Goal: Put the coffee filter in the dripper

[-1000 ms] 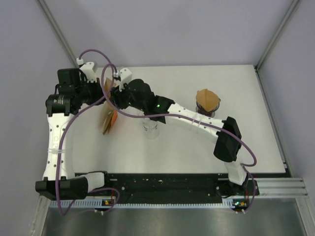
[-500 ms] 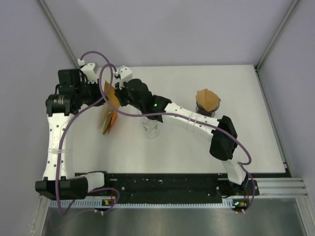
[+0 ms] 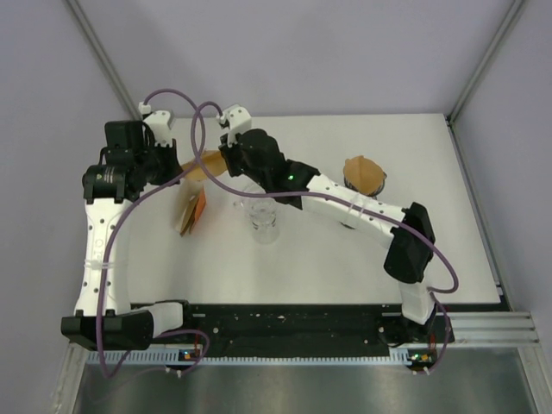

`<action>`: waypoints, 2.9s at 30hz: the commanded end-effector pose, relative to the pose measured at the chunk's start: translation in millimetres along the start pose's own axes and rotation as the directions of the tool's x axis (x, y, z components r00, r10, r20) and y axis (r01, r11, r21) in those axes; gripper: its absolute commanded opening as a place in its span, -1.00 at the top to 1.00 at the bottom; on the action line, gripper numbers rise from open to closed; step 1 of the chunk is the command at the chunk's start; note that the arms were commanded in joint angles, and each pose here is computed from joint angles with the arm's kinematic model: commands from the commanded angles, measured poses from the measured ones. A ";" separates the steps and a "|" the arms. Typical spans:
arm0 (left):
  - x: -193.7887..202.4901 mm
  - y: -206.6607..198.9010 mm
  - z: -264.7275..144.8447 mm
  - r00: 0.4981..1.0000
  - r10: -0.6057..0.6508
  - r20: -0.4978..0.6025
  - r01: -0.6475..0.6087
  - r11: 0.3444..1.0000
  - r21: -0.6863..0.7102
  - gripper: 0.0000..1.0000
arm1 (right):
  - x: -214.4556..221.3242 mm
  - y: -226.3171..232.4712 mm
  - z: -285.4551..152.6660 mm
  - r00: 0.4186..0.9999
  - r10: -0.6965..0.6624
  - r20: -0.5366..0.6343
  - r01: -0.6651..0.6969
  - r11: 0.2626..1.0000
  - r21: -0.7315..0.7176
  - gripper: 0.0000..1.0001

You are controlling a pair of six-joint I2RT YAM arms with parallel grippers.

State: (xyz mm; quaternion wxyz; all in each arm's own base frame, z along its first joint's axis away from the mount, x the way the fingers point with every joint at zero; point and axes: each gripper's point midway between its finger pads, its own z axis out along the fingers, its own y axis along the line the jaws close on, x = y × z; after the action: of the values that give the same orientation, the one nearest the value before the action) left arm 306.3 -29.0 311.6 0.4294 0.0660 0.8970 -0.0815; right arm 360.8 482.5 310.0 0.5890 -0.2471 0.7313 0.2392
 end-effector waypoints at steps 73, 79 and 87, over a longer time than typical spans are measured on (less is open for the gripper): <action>-6.7 -88.2 27.2 0.999 -0.028 -0.019 0.033 0.933 0.359 -0.51 | -31.9 -33.0 -118.4 0.940 -0.128 -0.316 0.059 0.974 -0.220 0.13; -1.9 -83.3 34.1 0.994 -0.100 -0.040 0.108 0.930 0.351 -0.51 | 4.3 -2.5 -121.1 0.918 -0.202 -0.341 0.099 0.950 -0.296 1.00; 10.0 -94.4 42.1 0.985 -0.147 -0.087 0.170 0.897 0.408 -0.31 | 63.4 -9.4 -95.8 0.857 -0.167 -0.487 0.064 0.973 -0.221 1.00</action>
State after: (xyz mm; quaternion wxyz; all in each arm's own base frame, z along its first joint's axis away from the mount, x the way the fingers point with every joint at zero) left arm 310.2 -121.7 276.2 0.3561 0.0844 0.8887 -0.2761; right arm 267.9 402.7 281.3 0.3608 -0.4222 0.8027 0.2174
